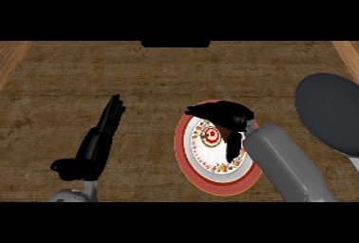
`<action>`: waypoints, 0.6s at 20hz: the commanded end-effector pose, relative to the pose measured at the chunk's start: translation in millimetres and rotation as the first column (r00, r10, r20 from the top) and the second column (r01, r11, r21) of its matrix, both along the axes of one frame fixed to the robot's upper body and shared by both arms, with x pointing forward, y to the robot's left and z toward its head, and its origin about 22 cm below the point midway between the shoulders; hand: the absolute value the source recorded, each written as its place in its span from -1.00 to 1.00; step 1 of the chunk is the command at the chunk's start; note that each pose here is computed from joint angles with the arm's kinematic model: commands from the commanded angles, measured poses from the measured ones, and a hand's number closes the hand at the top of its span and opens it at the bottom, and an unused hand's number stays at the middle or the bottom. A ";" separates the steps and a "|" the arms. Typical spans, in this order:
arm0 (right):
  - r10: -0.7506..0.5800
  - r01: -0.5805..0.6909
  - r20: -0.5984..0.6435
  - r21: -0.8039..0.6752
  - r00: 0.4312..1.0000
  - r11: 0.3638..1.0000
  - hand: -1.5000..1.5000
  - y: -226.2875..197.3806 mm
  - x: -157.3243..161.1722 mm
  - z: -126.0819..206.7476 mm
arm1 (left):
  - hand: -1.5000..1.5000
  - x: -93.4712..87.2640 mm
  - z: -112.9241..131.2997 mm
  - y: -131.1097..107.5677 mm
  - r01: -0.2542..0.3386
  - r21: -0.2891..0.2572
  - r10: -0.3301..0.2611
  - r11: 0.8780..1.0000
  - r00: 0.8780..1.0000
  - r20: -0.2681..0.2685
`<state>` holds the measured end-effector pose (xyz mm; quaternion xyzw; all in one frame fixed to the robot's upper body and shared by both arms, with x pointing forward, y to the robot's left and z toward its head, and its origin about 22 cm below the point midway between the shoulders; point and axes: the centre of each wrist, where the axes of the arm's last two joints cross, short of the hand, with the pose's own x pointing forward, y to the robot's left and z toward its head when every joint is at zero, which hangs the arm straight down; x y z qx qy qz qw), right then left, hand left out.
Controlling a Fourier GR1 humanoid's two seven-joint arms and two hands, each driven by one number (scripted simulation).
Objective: Pick the cupcake from the plate and place it in the pan
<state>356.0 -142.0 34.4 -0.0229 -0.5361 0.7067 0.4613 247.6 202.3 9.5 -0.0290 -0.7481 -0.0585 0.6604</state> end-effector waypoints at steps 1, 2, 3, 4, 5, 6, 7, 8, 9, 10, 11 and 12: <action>-0.025 0.024 -0.016 -0.042 1.000 0.999 -1.00 10.7 -11.6 -16.7 | 0.00 2.2 -7.8 14.3 -0.005 -0.008 0.005 1.000 1.000 0.005; -0.032 0.031 -0.008 -0.041 0.999 0.999 -1.00 8.3 0.9 -19.1 | 0.00 -10.5 -8.8 4.1 0.009 -0.015 -0.009 1.000 1.000 -0.006; -0.015 0.014 -0.027 -0.055 1.000 0.998 -1.00 20.9 5.9 -30.4 | 0.00 11.5 13.4 14.6 -0.001 -0.002 0.001 1.000 1.000 0.015; 0.009 -0.011 -0.037 -0.073 0.999 0.997 -1.00 16.9 -2.8 -27.0 | 0.00 5.4 5.2 -8.1 0.023 0.009 -0.023 1.000 1.000 0.008; 0.002 -0.003 -0.014 -0.079 1.000 0.997 -1.00 15.7 -7.1 -42.8 | 0.00 5.6 -4.7 7.2 0.001 -0.004 -0.001 1.000 1.000 0.011; 0.079 -0.083 -0.038 -0.138 0.996 0.987 1.00 15.6 10.8 -16.3 | 0.00 6.0 2.7 -16.3 0.010 -0.001 -0.010 1.000 1.000 0.005; 0.138 -0.136 0.000 -0.157 0.990 0.978 1.00 23.2 -7.8 -39.1 | 0.00 7.5 3.5 4.9 0.010 -0.007 -0.010 1.000 1.000 0.009; 0.148 -0.146 0.004 -0.141 0.989 0.979 1.00 9.2 3.0 -35.8 | 0.00 -2.9 1.1 -4.0 0.005 0.000 -0.005 1.000 1.000 0.003; 0.140 -0.134 0.033 -0.143 0.990 0.981 1.00 17.2 0.0 -28.0 | 0.00 -15.4 -5.2 -3.8 0.005 -0.016 -0.005 1.000 1.000 0.011; 0.144 -0.137 0.030 -0.161 0.989 0.977 1.00 11.7 -2.7 -45.0 | 0.00 3.2 0.0 13.6 0.000 0.006 0.000 1.000 1.000 -0.013; 0.141 -0.132 0.051 -0.156 0.989 0.979 1.00 19.4 7.1 -33.7 | 0.00 -2.9 -11.7 8.9 0.016 -0.007 -0.016 1.000 1.000 0.002; 0.155 -0.145 0.055 -0.155 0.986 0.977 1.00 12.5 10.2 -41.0 | 0.00 -13.2 10.5 -4.3 0.001 0.005 -0.001 1.000 1.000 0.004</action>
